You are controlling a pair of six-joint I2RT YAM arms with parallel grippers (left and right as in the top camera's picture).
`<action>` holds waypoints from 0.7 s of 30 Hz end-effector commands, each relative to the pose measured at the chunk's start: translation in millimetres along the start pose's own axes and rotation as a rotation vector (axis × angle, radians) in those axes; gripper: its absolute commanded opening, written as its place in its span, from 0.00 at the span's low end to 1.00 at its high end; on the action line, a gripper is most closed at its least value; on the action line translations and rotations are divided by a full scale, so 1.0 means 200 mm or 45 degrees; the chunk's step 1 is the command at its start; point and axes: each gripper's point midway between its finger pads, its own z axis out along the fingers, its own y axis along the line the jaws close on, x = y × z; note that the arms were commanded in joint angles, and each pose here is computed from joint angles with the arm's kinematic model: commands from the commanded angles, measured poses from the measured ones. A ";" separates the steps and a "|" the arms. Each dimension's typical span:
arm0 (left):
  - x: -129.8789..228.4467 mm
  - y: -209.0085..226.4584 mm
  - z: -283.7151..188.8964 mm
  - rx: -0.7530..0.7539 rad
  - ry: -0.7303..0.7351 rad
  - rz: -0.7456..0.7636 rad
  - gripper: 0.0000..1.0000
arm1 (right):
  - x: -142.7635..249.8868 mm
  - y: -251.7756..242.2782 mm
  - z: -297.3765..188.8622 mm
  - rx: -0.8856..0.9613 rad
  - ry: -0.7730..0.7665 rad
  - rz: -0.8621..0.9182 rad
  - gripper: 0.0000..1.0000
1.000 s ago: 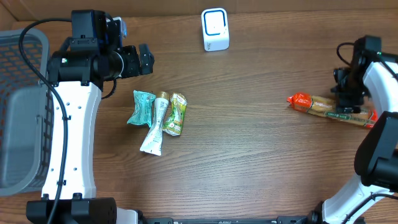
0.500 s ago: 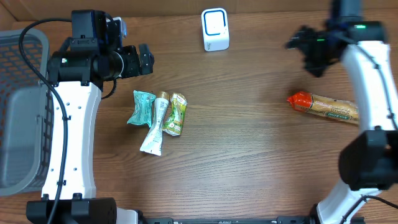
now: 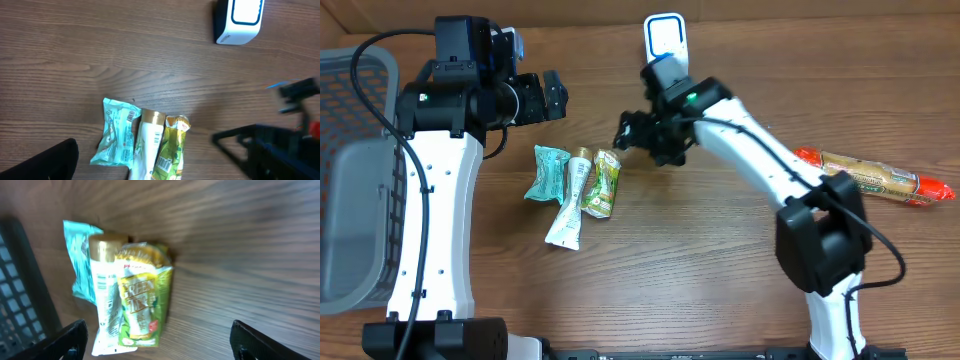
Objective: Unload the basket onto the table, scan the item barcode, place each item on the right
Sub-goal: 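Move the right gripper to the green tea pouch and grasp it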
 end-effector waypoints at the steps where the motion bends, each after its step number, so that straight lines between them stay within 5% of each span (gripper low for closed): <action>1: -0.02 -0.02 -0.02 0.014 -0.016 0.034 1.00 | 0.04 0.05 0.10 0.019 0.003 -0.021 0.91; 11: -0.02 -0.02 -0.02 0.014 -0.016 0.034 0.99 | 0.20 -0.01 0.36 0.159 0.076 -0.032 0.88; 21: -0.02 -0.02 -0.02 0.014 -0.016 0.034 1.00 | 0.22 -0.28 0.26 0.328 0.218 -0.061 0.80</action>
